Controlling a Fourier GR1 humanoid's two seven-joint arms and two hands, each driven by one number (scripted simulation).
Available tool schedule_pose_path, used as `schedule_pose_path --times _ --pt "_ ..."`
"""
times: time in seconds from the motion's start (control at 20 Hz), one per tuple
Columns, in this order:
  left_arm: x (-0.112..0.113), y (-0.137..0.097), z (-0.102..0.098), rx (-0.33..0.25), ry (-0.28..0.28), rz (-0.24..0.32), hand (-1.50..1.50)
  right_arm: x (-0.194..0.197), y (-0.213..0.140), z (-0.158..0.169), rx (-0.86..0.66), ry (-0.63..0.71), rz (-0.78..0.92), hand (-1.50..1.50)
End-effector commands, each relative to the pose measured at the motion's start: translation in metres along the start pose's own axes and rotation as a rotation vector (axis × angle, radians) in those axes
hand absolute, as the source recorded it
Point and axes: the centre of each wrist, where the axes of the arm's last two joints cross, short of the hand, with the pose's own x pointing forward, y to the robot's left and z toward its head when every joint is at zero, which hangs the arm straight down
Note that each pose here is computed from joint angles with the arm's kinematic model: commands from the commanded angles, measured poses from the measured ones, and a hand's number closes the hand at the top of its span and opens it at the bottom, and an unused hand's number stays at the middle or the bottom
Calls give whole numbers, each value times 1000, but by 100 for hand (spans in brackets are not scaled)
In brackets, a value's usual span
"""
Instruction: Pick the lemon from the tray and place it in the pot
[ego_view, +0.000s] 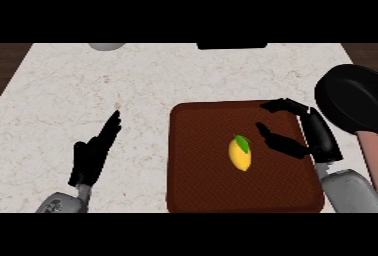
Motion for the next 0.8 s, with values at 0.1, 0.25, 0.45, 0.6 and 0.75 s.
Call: schedule_pose_path --times 0.1,0.25,0.45,0.6,0.75 --pt "-15 8 9 -94 94 32 0 23 59 33 -369 -271 -98 -150" --pt "-10 -10 15 -130 99 34 0 47 74 67 -369 -320 -94 -150" --pt "2 9 1 -120 89 14 0 74 34 69 -201 -116 10 -150" --pt "9 13 -5 -134 85 40 0 90 34 74 -129 42 44 -150" --pt "7 5 -18 -130 92 12 0 117 31 56 -101 122 11 -150"
